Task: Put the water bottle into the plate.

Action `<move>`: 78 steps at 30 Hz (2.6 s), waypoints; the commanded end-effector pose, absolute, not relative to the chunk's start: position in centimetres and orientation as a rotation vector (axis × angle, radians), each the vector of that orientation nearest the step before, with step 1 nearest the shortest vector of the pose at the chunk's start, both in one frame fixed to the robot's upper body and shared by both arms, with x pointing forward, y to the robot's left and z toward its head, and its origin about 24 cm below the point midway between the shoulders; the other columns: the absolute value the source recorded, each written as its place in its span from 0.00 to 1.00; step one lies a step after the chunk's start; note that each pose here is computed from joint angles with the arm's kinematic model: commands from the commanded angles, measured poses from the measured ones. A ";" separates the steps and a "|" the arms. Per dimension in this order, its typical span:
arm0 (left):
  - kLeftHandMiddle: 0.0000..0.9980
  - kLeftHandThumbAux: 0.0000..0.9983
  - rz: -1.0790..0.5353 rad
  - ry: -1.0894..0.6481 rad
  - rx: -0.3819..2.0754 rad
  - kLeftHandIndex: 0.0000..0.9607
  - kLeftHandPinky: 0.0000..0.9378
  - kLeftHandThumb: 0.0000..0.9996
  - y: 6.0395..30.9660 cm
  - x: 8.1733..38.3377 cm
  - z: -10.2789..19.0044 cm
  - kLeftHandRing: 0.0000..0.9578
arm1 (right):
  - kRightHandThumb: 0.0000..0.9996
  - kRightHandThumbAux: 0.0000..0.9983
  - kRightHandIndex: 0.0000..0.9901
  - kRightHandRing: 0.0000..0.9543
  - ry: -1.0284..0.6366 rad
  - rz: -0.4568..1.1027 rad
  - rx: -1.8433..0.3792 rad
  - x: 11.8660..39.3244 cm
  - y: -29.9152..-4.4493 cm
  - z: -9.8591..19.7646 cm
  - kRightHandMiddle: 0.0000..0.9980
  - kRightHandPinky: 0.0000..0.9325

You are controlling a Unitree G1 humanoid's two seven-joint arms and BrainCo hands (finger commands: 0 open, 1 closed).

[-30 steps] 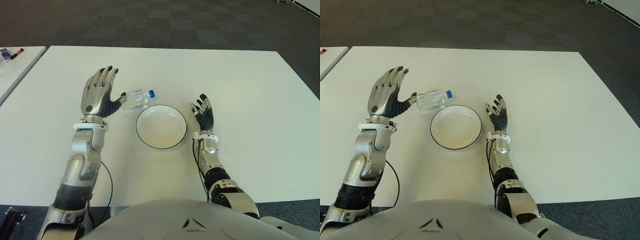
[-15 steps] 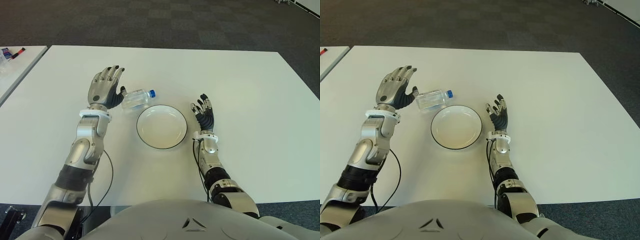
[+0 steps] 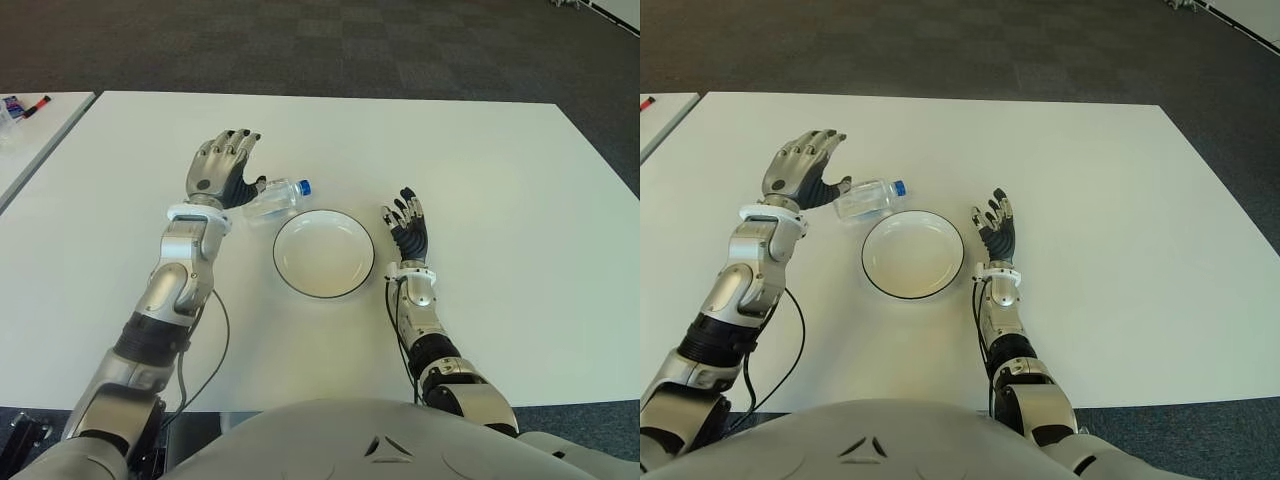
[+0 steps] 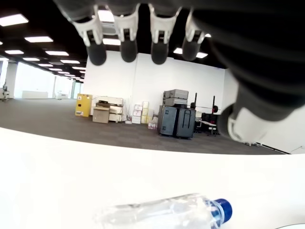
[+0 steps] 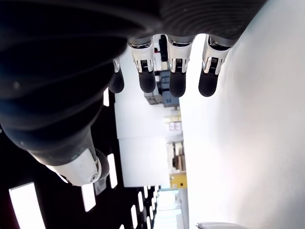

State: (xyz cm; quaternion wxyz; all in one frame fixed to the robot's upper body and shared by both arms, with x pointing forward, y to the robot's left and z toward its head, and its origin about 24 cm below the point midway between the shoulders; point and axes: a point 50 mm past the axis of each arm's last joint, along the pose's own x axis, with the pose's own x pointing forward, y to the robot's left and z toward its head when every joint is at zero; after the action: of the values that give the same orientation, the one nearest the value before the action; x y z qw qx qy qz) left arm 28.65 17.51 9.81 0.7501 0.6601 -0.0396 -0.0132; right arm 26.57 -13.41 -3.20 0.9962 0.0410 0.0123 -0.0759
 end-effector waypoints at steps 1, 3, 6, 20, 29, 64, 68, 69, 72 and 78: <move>0.09 0.57 -0.083 -0.031 1.449 0.00 0.14 0.53 17.5 29.2 9.2 0.08 | 0.05 0.72 0.09 0.10 0.178 -0.166 0.115 24.3 -12.5 -6.0 0.10 0.14; 0.09 0.57 -0.092 -0.025 1.448 0.00 0.14 0.53 17.5 29.4 9.0 0.08 | 0.05 0.72 0.09 0.10 0.179 -0.166 0.114 24.3 -12.5 -6.0 0.10 0.14; 0.09 0.57 -0.105 -0.019 1.442 0.00 0.15 0.53 17.4 29.6 8.8 0.09 | 0.05 0.72 0.09 0.10 0.181 -0.167 0.113 24.3 -12.6 -6.0 0.09 0.14; 0.12 0.55 -0.152 -0.007 1.404 0.00 0.21 0.54 17.0 30.3 8.5 0.13 | 0.05 0.71 0.08 0.10 0.186 -0.163 0.108 24.3 -12.6 -6.1 0.09 0.15; 0.11 0.53 -0.222 0.039 1.367 0.00 0.21 0.55 16.3 30.7 8.8 0.13 | 0.05 0.72 0.08 0.10 0.186 -0.162 0.109 24.4 -12.6 -6.1 0.09 0.14; 0.00 0.66 -0.322 0.042 1.327 0.00 0.05 0.24 16.7 31.6 7.3 0.00 | 0.05 0.72 0.08 0.10 0.192 -0.166 0.106 24.4 -12.5 -6.2 0.09 0.14; 0.00 0.74 -0.329 0.038 1.322 0.00 0.03 0.08 16.8 31.6 7.1 0.00 | 0.05 0.71 0.08 0.10 0.190 -0.166 0.107 24.4 -12.5 -6.2 0.09 0.15; 0.00 0.75 -0.333 0.039 1.320 0.00 0.03 0.07 16.9 31.6 7.0 0.00 | 0.05 0.71 0.08 0.10 0.190 -0.166 0.108 24.4 -12.5 -6.2 0.09 0.15; 0.00 0.78 -0.337 0.041 1.313 0.00 0.02 0.02 16.9 31.6 6.9 0.00 | 0.05 0.71 0.09 0.10 0.189 -0.166 0.109 24.4 -12.5 -6.2 0.09 0.15; 0.00 0.82 -0.345 0.048 1.291 0.00 0.02 0.00 17.0 31.6 6.7 0.00 | 0.05 0.71 0.08 0.10 0.188 -0.167 0.113 24.4 -12.5 -6.2 0.09 0.15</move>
State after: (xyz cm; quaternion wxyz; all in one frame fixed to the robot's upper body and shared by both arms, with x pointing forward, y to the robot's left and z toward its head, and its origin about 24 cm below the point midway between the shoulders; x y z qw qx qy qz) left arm 31.66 16.71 7.06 0.7835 0.6008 0.0149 -0.1582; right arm 26.73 -13.30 -3.22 0.9962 0.0415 0.0143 -0.0759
